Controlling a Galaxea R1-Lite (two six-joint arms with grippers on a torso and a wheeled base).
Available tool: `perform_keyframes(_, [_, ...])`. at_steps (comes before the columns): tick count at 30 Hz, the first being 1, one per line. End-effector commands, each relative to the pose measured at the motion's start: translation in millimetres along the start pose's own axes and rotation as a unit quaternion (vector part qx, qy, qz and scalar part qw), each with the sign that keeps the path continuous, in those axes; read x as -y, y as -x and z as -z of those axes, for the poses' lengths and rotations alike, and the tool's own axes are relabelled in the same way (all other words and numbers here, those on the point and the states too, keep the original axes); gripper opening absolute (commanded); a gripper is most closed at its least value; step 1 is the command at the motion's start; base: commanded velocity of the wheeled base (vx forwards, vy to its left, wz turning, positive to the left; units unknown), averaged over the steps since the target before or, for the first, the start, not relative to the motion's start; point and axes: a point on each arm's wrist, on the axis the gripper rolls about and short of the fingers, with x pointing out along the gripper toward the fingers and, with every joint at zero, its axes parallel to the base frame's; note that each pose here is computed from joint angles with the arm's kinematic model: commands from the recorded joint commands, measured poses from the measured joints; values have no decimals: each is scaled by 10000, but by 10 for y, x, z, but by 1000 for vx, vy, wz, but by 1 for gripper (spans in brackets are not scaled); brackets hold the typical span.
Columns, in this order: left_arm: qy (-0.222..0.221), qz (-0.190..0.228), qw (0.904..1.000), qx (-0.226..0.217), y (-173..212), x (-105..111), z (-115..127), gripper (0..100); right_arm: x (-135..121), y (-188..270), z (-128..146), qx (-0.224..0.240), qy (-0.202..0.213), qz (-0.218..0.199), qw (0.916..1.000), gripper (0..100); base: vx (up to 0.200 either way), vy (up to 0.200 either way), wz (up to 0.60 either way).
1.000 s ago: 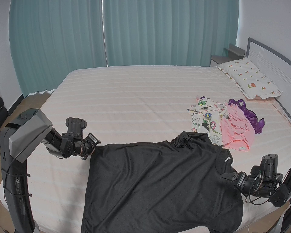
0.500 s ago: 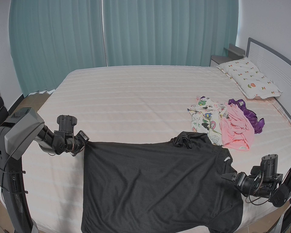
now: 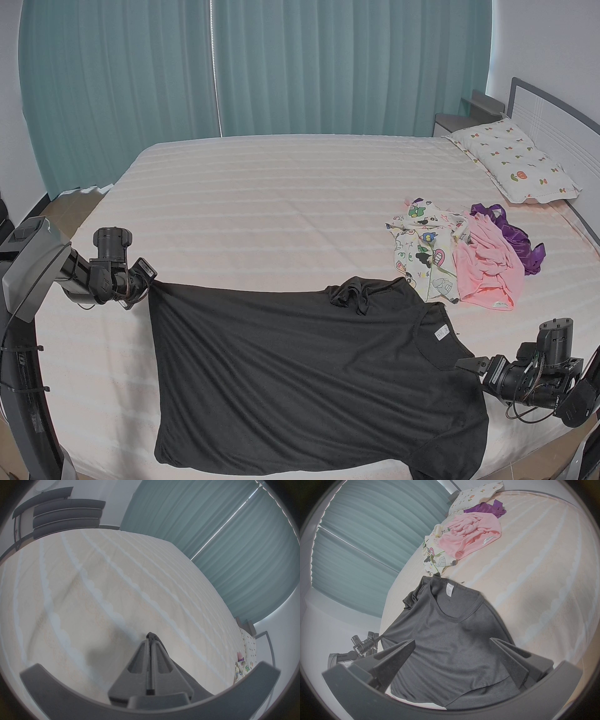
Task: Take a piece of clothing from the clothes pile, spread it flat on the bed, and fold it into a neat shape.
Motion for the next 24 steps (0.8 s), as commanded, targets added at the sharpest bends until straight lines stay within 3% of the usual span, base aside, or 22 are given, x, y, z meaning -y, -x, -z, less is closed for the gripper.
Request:
perform_keyframes(1, [84, -52, 9999, 105, -33, -39, -143, 0, 1, -2, -1, 3, -2, -1, 10000, 100, 0, 0, 0])
perform_keyframes(11, [212, -17, 9994, 268, -33, 61, -467, 0, 0, -2, 2, -7, -21, 1, 10000, 100, 0, 0, 0])
perform_keyframes(24, [302, -181, 9993, 141, -246, 12, -399, 0, 2, -4, 3, -12, -23, 6, 10000, 100, 0, 0, 0])
